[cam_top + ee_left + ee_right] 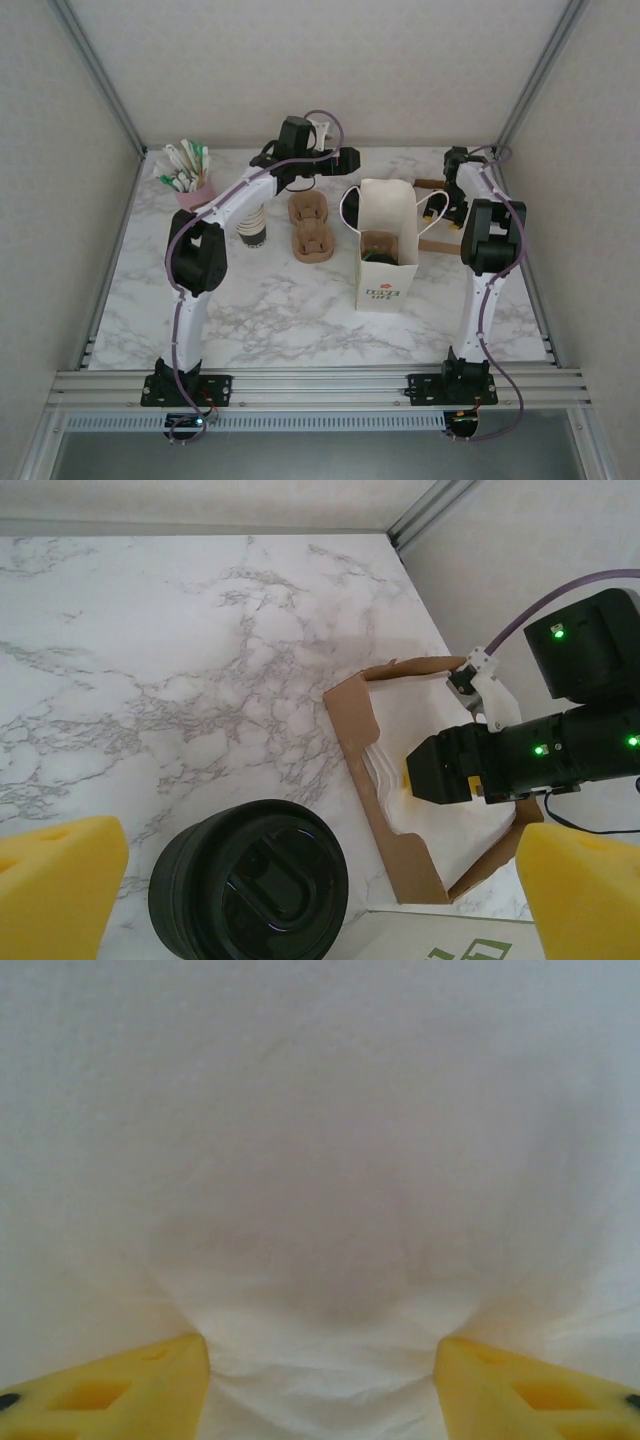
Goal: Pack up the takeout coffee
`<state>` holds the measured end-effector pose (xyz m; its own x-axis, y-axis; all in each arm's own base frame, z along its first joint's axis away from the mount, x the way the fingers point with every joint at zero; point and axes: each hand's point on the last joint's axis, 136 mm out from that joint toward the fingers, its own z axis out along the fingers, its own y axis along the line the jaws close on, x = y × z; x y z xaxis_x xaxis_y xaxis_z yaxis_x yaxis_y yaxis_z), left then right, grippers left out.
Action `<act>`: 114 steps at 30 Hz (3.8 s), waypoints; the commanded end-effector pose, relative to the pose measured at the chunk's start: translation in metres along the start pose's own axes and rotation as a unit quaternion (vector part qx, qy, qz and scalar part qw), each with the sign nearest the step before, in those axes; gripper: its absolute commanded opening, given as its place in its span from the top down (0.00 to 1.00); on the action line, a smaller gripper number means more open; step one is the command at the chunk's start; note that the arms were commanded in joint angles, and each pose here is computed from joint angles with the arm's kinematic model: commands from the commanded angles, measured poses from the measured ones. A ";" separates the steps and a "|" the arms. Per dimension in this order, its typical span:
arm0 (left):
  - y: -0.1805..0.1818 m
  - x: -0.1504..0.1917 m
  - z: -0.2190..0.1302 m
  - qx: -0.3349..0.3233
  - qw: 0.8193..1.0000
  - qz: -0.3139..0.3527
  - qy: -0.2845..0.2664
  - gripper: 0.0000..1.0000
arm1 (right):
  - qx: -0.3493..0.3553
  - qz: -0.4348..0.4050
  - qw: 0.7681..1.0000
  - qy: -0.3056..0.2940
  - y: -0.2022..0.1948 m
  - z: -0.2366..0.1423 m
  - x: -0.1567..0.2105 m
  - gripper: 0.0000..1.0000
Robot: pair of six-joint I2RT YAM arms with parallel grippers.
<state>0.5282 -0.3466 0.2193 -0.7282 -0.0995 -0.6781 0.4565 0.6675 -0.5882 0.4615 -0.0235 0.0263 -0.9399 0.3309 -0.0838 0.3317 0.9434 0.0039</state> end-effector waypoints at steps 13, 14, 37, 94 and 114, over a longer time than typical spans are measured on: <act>-0.018 -0.007 -0.009 0.018 1.000 0.016 -0.011 0.00 | -0.004 -0.004 1.000 -0.022 -0.002 -0.024 -0.006 0.54; -0.017 -0.007 -0.009 0.018 1.000 0.016 -0.011 0.00 | -0.003 -0.003 1.000 -0.025 -0.003 -0.025 -0.007 0.55; -0.020 -0.008 -0.013 0.014 1.000 0.021 -0.012 0.00 | -0.018 -0.002 0.999 -0.048 0.001 -0.049 -0.014 0.69; -0.017 -0.005 -0.020 0.005 1.000 0.023 -0.015 0.00 | -0.019 -0.007 1.000 -0.019 0.002 -0.025 -0.006 0.73; -0.018 -0.008 -0.024 0.004 0.999 0.026 -0.018 0.00 | -0.027 -0.004 0.998 -0.054 0.002 -0.060 -0.013 0.86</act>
<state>0.5183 -0.3426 0.2157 -0.7351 -0.0882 -0.6722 0.4518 0.6756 -0.5827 0.4666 -0.0220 0.0568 -0.9392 0.3137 -0.1394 0.3110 0.9495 0.0411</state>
